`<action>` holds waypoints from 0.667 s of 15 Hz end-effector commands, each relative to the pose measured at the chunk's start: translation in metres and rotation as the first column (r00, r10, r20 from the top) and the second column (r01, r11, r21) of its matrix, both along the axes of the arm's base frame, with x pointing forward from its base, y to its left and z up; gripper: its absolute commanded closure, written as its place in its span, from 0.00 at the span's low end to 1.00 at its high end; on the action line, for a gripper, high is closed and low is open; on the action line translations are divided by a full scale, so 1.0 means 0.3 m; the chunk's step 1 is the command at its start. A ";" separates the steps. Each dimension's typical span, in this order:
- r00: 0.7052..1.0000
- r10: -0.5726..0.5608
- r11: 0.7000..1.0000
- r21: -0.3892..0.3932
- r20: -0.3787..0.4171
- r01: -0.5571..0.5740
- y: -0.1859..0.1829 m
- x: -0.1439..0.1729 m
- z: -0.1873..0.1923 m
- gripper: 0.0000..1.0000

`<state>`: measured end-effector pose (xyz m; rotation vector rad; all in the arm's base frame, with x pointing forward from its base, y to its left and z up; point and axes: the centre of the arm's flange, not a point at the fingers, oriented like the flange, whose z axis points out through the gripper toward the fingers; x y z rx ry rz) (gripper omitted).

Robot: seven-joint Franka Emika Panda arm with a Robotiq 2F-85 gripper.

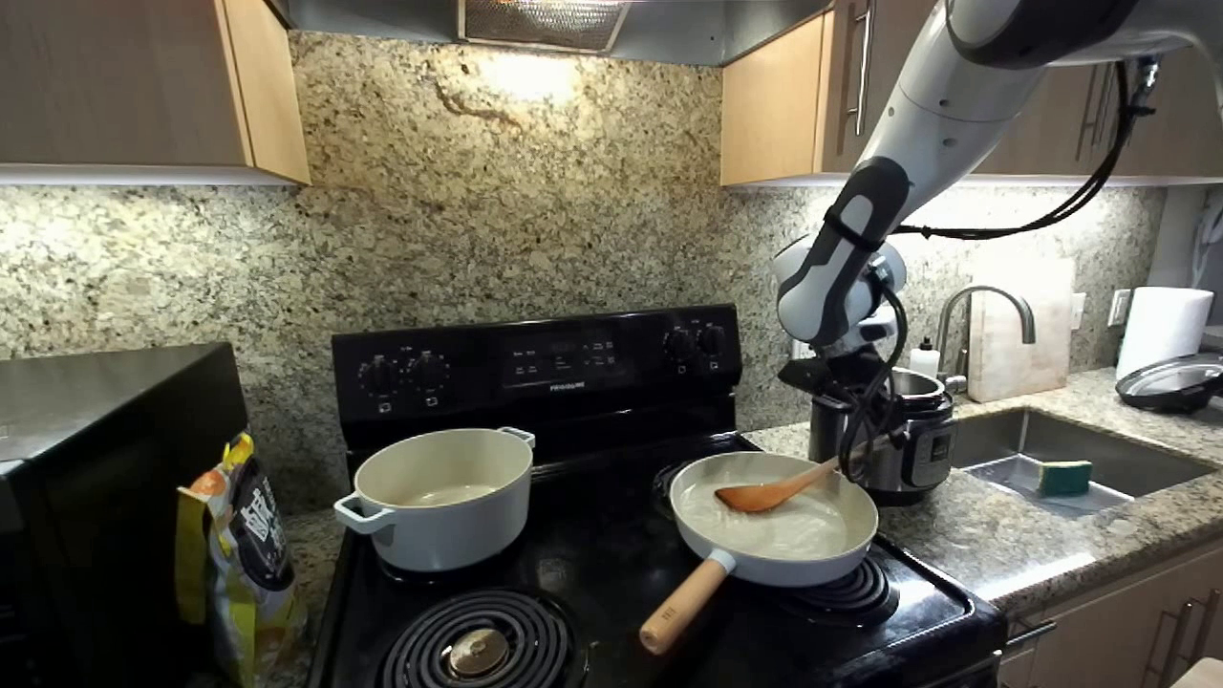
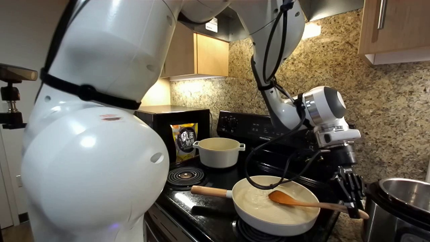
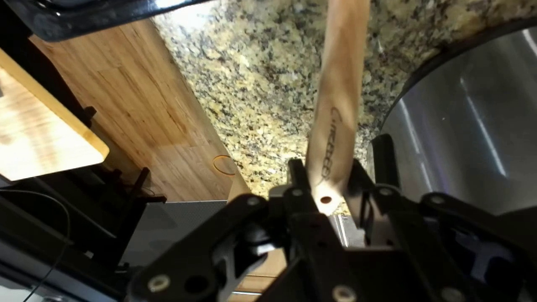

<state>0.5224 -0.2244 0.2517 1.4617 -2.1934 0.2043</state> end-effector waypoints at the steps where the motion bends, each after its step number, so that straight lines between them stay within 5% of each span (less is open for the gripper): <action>1: 1.000 0.026 0.999 -0.033 0.010 -0.026 0.000 -0.074 0.025 0.89; 6: 0.997 0.073 0.997 -0.032 -0.029 -0.074 0.058 -0.135 -0.017 0.89; 10: 0.996 0.090 0.996 -0.003 -0.014 -0.090 0.147 -0.082 -0.042 0.89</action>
